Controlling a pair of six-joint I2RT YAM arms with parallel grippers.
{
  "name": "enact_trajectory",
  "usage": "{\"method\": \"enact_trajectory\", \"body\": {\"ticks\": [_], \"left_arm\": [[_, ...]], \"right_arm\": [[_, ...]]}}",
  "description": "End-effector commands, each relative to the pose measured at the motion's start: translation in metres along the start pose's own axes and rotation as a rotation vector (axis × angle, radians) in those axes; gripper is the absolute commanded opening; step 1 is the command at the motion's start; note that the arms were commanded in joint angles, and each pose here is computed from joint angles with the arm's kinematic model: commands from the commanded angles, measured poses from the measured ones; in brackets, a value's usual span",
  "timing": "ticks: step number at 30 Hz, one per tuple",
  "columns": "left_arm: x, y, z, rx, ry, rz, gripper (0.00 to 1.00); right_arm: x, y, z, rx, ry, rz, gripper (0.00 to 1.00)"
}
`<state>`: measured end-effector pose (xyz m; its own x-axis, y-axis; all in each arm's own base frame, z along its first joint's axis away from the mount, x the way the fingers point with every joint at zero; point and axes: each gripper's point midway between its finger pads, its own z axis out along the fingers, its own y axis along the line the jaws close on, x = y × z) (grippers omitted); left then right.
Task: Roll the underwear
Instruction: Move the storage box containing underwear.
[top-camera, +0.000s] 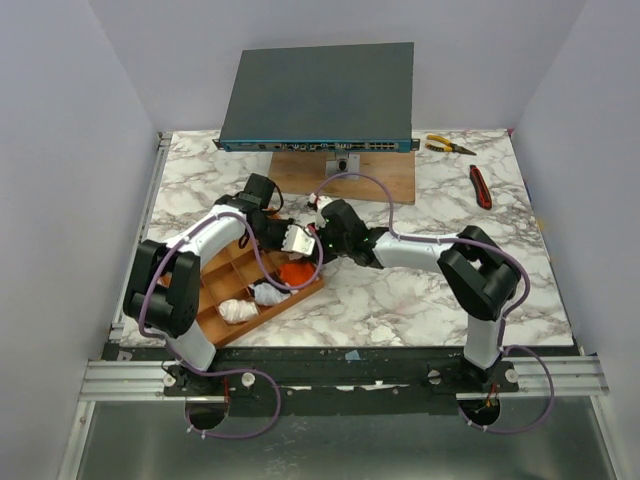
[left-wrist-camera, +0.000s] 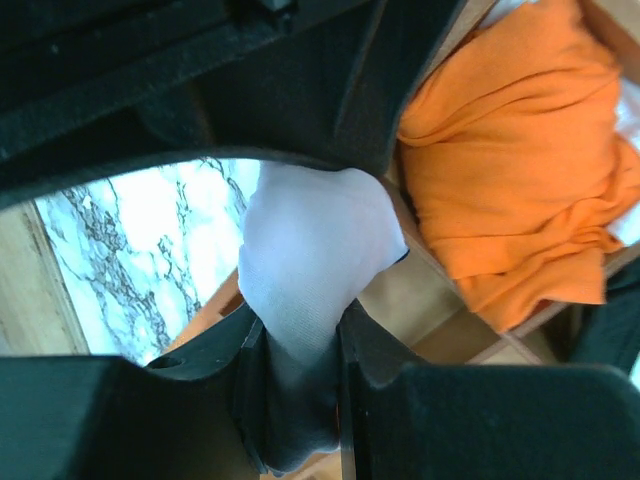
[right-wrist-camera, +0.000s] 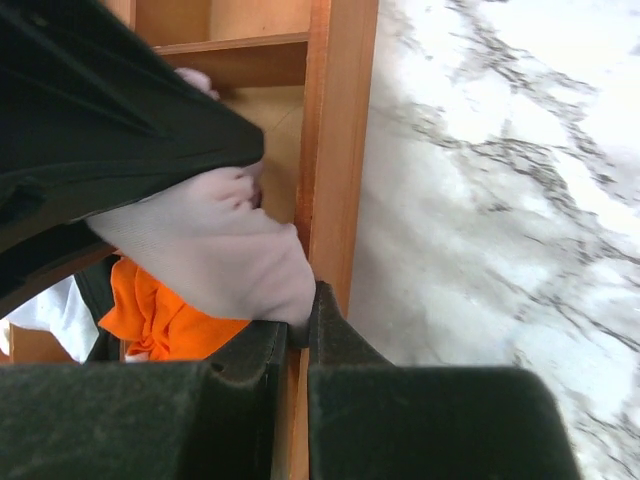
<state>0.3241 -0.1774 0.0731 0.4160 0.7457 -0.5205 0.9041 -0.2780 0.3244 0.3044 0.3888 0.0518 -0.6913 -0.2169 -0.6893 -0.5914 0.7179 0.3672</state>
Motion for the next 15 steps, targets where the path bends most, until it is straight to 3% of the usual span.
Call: {"method": "enact_trajectory", "body": {"ticks": [1,9,15], "left_arm": [[-0.026,-0.006,0.008,0.037,-0.063,-0.167,0.0],[-0.029,0.019,0.024,0.0,-0.017,-0.343,0.0],[-0.043,0.04,0.033,-0.022,-0.032,-0.396,0.0]], "right_arm": [[0.035,-0.094,-0.016,0.297,0.08,0.048,0.01],[0.031,-0.127,-0.041,0.352,0.047,0.098,0.01],[0.027,-0.11,-0.041,0.239,0.036,0.064,0.01]]}}
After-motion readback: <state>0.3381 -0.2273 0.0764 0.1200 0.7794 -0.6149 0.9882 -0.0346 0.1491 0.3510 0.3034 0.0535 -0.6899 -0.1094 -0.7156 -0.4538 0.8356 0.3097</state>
